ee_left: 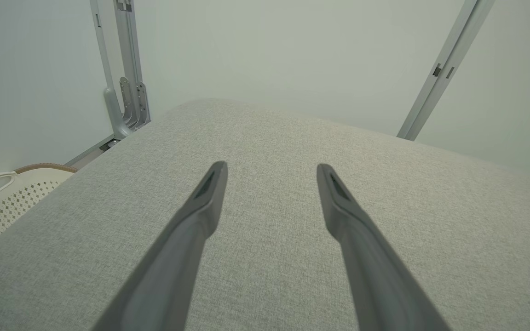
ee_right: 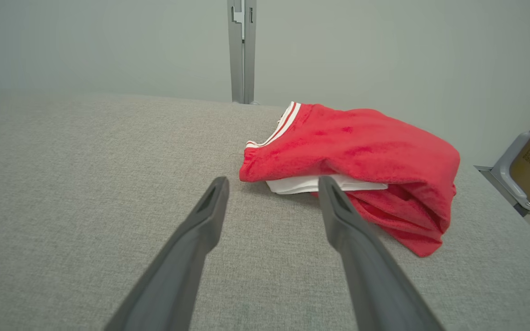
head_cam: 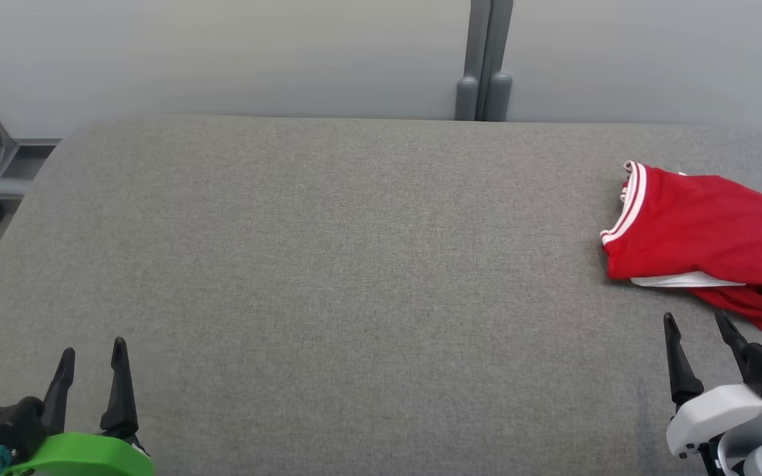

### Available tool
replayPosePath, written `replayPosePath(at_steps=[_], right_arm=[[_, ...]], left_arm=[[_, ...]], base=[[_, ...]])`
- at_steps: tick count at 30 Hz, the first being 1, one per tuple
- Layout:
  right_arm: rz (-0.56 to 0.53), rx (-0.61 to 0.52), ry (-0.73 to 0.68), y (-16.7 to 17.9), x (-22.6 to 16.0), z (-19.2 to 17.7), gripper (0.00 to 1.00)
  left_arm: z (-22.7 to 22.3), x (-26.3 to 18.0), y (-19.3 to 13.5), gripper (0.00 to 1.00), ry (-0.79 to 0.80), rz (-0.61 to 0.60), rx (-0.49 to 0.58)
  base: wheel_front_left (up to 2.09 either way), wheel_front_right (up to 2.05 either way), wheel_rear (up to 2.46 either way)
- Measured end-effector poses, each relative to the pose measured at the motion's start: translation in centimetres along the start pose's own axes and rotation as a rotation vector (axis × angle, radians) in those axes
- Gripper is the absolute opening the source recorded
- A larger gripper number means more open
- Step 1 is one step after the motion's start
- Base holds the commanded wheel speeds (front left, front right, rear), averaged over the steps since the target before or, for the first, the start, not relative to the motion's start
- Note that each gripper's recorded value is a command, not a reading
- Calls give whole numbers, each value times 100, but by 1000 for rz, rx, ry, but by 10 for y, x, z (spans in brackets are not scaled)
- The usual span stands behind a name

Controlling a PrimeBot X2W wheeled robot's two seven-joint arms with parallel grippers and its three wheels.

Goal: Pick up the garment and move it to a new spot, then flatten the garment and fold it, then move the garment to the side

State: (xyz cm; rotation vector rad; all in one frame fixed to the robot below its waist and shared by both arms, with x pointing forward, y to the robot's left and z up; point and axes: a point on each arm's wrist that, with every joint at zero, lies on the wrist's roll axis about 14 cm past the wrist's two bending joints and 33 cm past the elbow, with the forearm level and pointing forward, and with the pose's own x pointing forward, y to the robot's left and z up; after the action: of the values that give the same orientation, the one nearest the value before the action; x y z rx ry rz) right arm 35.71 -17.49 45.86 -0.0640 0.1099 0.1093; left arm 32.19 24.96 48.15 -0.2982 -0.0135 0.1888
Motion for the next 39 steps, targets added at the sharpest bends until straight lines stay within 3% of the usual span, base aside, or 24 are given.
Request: replayPosePath(at_steps=[1,8,39], right_arm=[[1,-5,-3,1,0,1,0],[11,52,91,20,-14,-30,0],[-122,484,164,-3,-11,-38,0]], left_arm=[[0,-2,2,0,-1,4,0],[-32,-16,2,0,94,40,-43],[-47,-5,1,0,185,93,-364]], base=[[0,0,0],[0,0,0],[0,0,0]])
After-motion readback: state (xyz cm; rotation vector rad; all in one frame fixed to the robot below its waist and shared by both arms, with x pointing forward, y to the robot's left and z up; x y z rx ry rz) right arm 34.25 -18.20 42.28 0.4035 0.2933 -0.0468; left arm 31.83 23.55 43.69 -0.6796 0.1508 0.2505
